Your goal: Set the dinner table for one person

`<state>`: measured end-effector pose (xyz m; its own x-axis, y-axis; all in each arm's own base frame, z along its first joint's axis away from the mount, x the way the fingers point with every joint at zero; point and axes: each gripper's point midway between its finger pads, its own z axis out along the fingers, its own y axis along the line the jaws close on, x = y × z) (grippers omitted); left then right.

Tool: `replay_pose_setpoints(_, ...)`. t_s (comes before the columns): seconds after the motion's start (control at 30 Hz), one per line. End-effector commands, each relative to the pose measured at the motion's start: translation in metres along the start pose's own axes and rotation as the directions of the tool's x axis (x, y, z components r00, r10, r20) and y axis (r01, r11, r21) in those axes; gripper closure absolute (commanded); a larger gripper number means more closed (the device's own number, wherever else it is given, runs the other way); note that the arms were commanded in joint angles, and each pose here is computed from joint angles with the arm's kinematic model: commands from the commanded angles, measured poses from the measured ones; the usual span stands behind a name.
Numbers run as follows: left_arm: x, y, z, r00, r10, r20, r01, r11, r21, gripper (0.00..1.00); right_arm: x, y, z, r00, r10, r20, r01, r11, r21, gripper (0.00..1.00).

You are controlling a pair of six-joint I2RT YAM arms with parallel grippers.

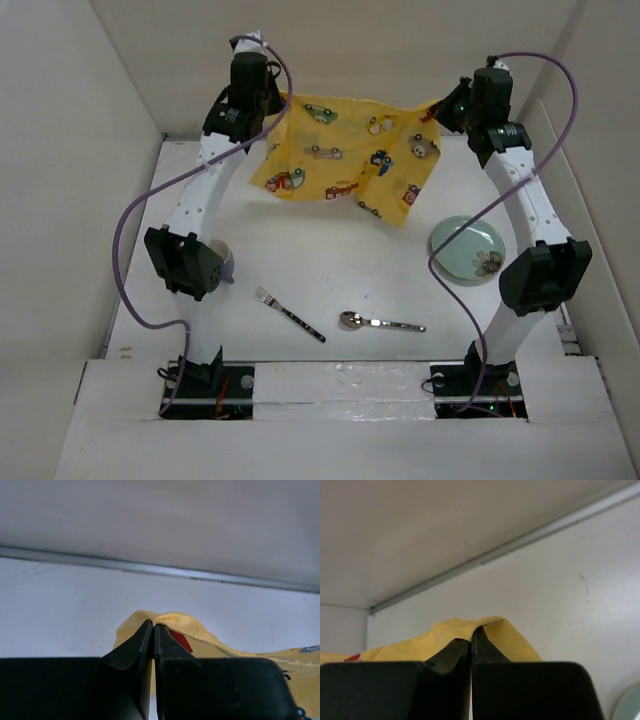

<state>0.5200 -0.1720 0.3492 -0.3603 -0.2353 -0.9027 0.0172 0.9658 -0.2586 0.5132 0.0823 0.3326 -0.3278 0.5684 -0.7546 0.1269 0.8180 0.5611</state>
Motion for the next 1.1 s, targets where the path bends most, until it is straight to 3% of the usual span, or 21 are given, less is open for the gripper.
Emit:
replay_pose_setpoints(0.0, -0.070, 0.013, -0.010, 0.988, -0.108, 0.107, 0.106, 0.994, 0.027, 1.00, -0.087, 0.061, -0.027, 0.978, -0.003, 0.206, 0.030, 0.991, -0.129, 1.00)
replay_pose_setpoints(0.1, -0.137, 0.024, -0.046, 0.944, -0.198, 0.263, 0.178, 0.979, 0.099, 1.00, -0.114, 0.087, -0.039, 0.963, -0.014, 0.271, 0.065, 0.981, -0.181, 1.00)
replay_pose_setpoints(0.17, -0.145, 0.036, -0.052, 0.925, -0.205, 0.320, 0.191, 0.979, 0.077, 1.00, -0.125, 0.100, -0.055, 0.950, -0.029, 0.312, 0.097, 0.974, -0.205, 1.00)
replay_pose_setpoints(0.2, -0.157, 0.038, -0.075, 0.908, -0.202, 0.367, 0.185, 0.979, 0.082, 1.00, -0.125, 0.105, -0.061, 0.943, -0.048, 0.329, 0.123, 0.970, -0.210, 1.00)
replay_pose_setpoints(0.23, -0.134, 0.049, -0.063, 0.929, -0.158, 0.335, 0.158, 0.987, 0.028, 1.00, -0.106, 0.087, -0.048, 0.953, -0.070, 0.293, 0.122, 0.979, -0.165, 1.00)
replay_pose_setpoints(0.3, -0.132, 0.053, -0.078, 0.920, -0.125, 0.371, 0.122, 0.992, 0.032, 1.00, -0.090, 0.090, -0.066, 0.950, -0.086, 0.299, 0.146, 0.972, -0.185, 1.00)
replay_pose_setpoints(0.33, -0.090, 0.064, -0.058, 0.953, -0.085, 0.292, 0.090, 0.996, -0.005, 1.00, -0.074, 0.084, -0.067, 0.957, -0.093, 0.275, 0.149, 0.971, -0.188, 1.00)
replay_pose_setpoints(0.4, -0.064, 0.069, -0.058, 0.965, -0.027, 0.261, 0.029, 1.000, -0.004, 1.00, -0.011, 0.056, -0.064, 0.976, -0.124, 0.176, 0.154, 0.974, -0.166, 1.00)
replay_pose_setpoints(0.43, -0.016, 0.082, -0.043, 0.987, 0.002, 0.159, 0.003, 1.000, -0.029, 1.00, 0.010, 0.045, -0.063, 0.980, -0.130, 0.154, 0.152, 0.977, -0.146, 1.00)
replay_pose_setpoints(0.47, 0.002, 0.087, -0.043, 0.992, 0.017, 0.129, -0.012, 0.999, -0.035, 0.96, 0.054, 0.022, -0.061, 0.985, -0.146, 0.087, 0.157, 0.979, -0.129, 1.00)
replay_pose_setpoints(0.5, 0.066, 0.112, -0.035, 0.999, 0.033, 0.003, -0.033, 0.994, -0.103, 0.94, 0.101, 0.001, -0.059, 0.987, -0.159, -0.014, 0.156, 0.980, -0.120, 1.00)
replay_pose_setpoints(0.53, 0.067, 0.112, -0.035, 0.999, 0.033, 0.002, -0.033, 0.994, -0.103, 0.93, 0.102, 0.001, -0.059, 0.987, -0.159, -0.015, 0.156, 0.980, -0.120, 1.00)
replay_pose_setpoints(0.57, 0.079, 0.119, -0.039, 0.999, 0.034, -0.018, -0.036, 0.992, -0.120, 0.92, 0.134, -0.021, -0.057, 0.984, -0.152, -0.090, 0.145, 0.986, -0.082, 1.00)
replay_pose_setpoints(0.6, 0.110, 0.133, -0.039, 0.996, 0.040, -0.078, -0.052, 0.985, -0.163, 0.90, 0.155, -0.027, -0.057, 0.978, -0.163, -0.132, 0.154, 0.985, -0.073, 1.00)
replay_pose_setpoints(0.63, 0.120, 0.139, -0.041, 0.994, 0.043, -0.100, -0.061, 0.981, -0.182, 0.89, 0.169, -0.036, -0.055, 0.972, -0.170, -0.160, 0.164, 0.985, -0.055, 1.00)
replay_pose_setpoints(0.7, 0.142, 0.153, -0.045, 0.989, 0.034, -0.143, -0.067, 0.970, -0.235, 0.69, 0.199, -0.065, -0.051, 0.950, -0.194, -0.243, 0.211, 0.976, 0.047, 1.00)
replay_pose_setpoints(0.73, 0.149, 0.157, -0.047, 0.986, 0.032, -0.166, -0.074, 0.966, -0.249, 0.51, 0.206, -0.074, -0.049, 0.943, -0.197, -0.270, 0.225, 0.971, 0.076, 1.00)
replay_pose_setpoints(0.77, 0.154, 0.160, -0.047, 0.983, 0.012, -0.185, -0.062, 0.961, -0.269, 0.46, 0.213, -0.083, -0.048, 0.932, -0.209, -0.296, 0.248, 0.963, 0.103, 1.00)
replay_pose_setpoints(0.83, 0.154, 0.165, -0.052, 0.981, -0.007, -0.194, -0.055, 0.950, -0.309, 0.40, 0.225, -0.095, -0.046, 0.917, -0.227, -0.327, 0.284, 0.949, 0.136, 1.00)
replay_pose_setpoints(0.93, 0.150, 0.162, -0.058, 0.984, -0.020, -0.179, -0.036, 0.953, -0.299, 0.40, 0.232, -0.103, -0.047, 0.912, -0.234, -0.336, 0.302, 0.939, 0.166, 1.00)
replay_pose_setpoints(1.07, 0.182, 0.167, -0.053, 0.958, -0.047, -0.282, -0.046, 0.948, -0.314, 0.40, 0.229, -0.110, -0.049, 0.915, -0.238, -0.327, 0.312, 0.929, 0.198, 0.98)
